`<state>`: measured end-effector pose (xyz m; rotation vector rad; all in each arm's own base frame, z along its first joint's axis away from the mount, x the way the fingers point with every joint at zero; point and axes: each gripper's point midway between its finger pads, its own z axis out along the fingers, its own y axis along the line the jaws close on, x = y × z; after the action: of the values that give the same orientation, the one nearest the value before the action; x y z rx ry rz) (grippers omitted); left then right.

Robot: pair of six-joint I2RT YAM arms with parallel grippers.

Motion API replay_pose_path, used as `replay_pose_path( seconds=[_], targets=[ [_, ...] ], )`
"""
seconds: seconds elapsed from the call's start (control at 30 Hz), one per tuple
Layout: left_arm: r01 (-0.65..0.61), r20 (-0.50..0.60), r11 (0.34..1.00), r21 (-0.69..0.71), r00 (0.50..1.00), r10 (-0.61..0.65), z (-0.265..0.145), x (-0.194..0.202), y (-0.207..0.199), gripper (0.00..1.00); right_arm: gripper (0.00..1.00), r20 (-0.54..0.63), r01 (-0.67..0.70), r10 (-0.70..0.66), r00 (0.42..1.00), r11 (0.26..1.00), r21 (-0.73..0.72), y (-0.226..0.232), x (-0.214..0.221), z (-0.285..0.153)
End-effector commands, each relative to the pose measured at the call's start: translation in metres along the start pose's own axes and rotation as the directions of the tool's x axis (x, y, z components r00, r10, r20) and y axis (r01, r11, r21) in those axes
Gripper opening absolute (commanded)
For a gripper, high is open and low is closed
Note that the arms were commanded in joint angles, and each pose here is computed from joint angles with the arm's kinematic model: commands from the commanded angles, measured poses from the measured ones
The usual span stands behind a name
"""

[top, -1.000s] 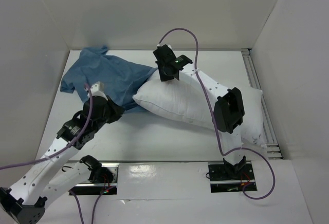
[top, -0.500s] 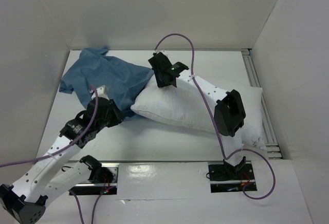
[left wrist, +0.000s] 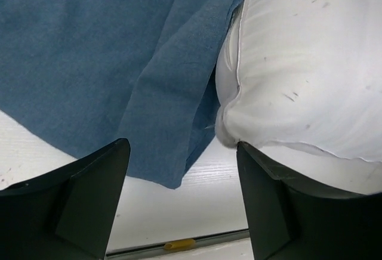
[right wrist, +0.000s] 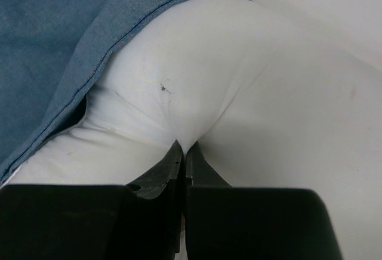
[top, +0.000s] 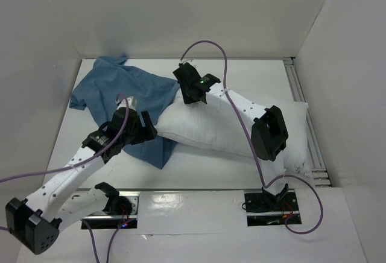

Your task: Put the pillow into the pillowcase

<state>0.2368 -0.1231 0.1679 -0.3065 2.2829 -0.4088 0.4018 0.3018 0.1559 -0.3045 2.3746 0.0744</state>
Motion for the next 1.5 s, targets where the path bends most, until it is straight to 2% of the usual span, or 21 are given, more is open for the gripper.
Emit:
replay_pose_path(
  seconds=[0.0, 0.03, 0.13, 0.2, 0.23, 0.27, 0.33, 0.43, 0.6, 0.67, 0.77, 0.8, 0.83, 0.9, 0.93, 1.0, 1.3, 1.4, 1.47],
  targets=[
    [-0.047, -0.014, 0.997, 0.057, 0.999, 0.048, 0.021, -0.004, -0.017, 0.84, 0.0, -0.042, 0.022, -0.021, 0.999, 0.999, 0.036, -0.007, 0.016, -0.003],
    [-0.062, -0.039, 0.993, 0.102, 0.997, 0.066, 0.025, 0.002, -0.024, 0.81, 0.0, -0.042, 0.031, -0.03, 0.999, 0.999, 0.035, -0.008, 0.016, -0.003],
    [-0.004, -0.075, 1.0, 0.03, 0.997, 0.006, 0.043, 0.014, -0.009, 0.82, 0.0, -0.042, 0.031, -0.03, 0.999, 0.999, 0.035, -0.008, 0.016, -0.003],
    [0.092, -0.056, 0.995, -0.029, 0.994, -0.093, 0.048, 0.015, 0.008, 0.82, 0.0, -0.039, 0.032, -0.03, 0.999, 0.999, 0.044, -0.009, 0.016, -0.003],
    [0.129, -0.019, 0.992, -0.014, 0.991, -0.129, 0.045, 0.008, 0.009, 0.82, 0.0, -0.039, 0.032, -0.03, 0.999, 0.999, 0.044, -0.009, 0.016, -0.003],
    [0.158, -0.018, 0.987, 0.007, 0.987, -0.157, 0.045, 0.008, 0.009, 0.81, 0.0, -0.039, 0.032, -0.03, 0.999, 0.999, 0.044, -0.009, 0.016, -0.003],
    [0.246, -0.019, 0.968, -0.039, 0.969, -0.247, 0.048, 0.017, 0.029, 0.76, 0.0, -0.031, 0.037, -0.036, 0.999, 0.998, 0.041, -0.01, 0.013, -0.006],
    [0.285, -0.068, 0.957, -0.056, 0.955, -0.288, 0.051, 0.036, 0.04, 0.7, 0.0, -0.039, 0.041, -0.039, 0.998, 0.998, 0.043, -0.011, 0.015, -0.007],
    [0.315, -0.135, 0.947, -0.056, 0.938, -0.32, 0.051, 0.065, 0.046, 0.7, 0.0, -0.029, 0.045, -0.044, 0.999, 0.998, 0.04, -0.009, 0.008, -0.008],
    [0.339, -0.117, 0.94, -0.037, 0.933, -0.341, 0.046, 0.065, 0.045, 0.72, 0.0, -0.029, 0.045, -0.044, 0.999, 0.998, 0.04, -0.008, 0.007, -0.006],
    [0.233, -0.111, 0.966, 0.115, 0.969, -0.221, 0.049, 0.059, 0.027, 0.83, 0.0, -0.029, 0.055, -0.053, 0.998, 0.998, 0.039, -0.008, 0.007, -0.006],
    [0.209, -0.136, 0.966, 0.155, 0.973, -0.189, 0.051, 0.062, 0.02, 0.9, 0.0, -0.029, 0.055, -0.053, 0.998, 0.998, 0.039, -0.008, 0.007, -0.006],
    [0.184, -0.126, 0.969, 0.165, 0.978, -0.165, 0.054, 0.053, 0.015, 0.91, 0.0, -0.029, 0.055, -0.053, 0.998, 0.998, 0.039, -0.008, 0.007, -0.006],
    [0.124, -0.207, 0.985, 0.116, 0.973, -0.098, 0.067, 0.068, 0.019, 0.91, 0.0, -0.04, 0.058, -0.056, 0.998, 0.998, 0.033, -0.006, 0.01, -0.003],
    [0.088, -0.211, 0.992, 0.087, 0.975, -0.068, 0.071, 0.069, 0.02, 0.91, 0.0, -0.032, 0.054, -0.053, 0.998, 0.998, 0.031, -0.006, 0.007, -0.004],
    [0.03, -0.213, 0.997, 0.069, 0.977, -0.015, 0.077, 0.066, 0.015, 0.88, 0.0, -0.031, 0.054, -0.053, 0.998, 0.998, 0.03, -0.006, 0.005, -0.006],
    [-0.067, -0.216, 0.991, -0.119, 0.976, 0.04, 0.098, 0.076, 0.025, 0.84, 0.0, -0.031, 0.054, -0.053, 0.998, 0.998, 0.03, -0.005, 0.004, -0.004],
    [-0.091, -0.243, 0.969, -0.23, 0.969, 0.033, 0.101, 0.082, 0.041, 0.73, 0.0, -0.031, 0.054, -0.053, 0.998, 0.998, 0.03, -0.005, 0.004, -0.004],
    [-0.081, -0.236, 0.96, -0.27, 0.972, 0.015, 0.099, 0.081, 0.047, 0.62, 0.0, -0.031, 0.054, -0.053, 0.998, 0.998, 0.03, -0.005, 0.004, -0.004]
  ],
)
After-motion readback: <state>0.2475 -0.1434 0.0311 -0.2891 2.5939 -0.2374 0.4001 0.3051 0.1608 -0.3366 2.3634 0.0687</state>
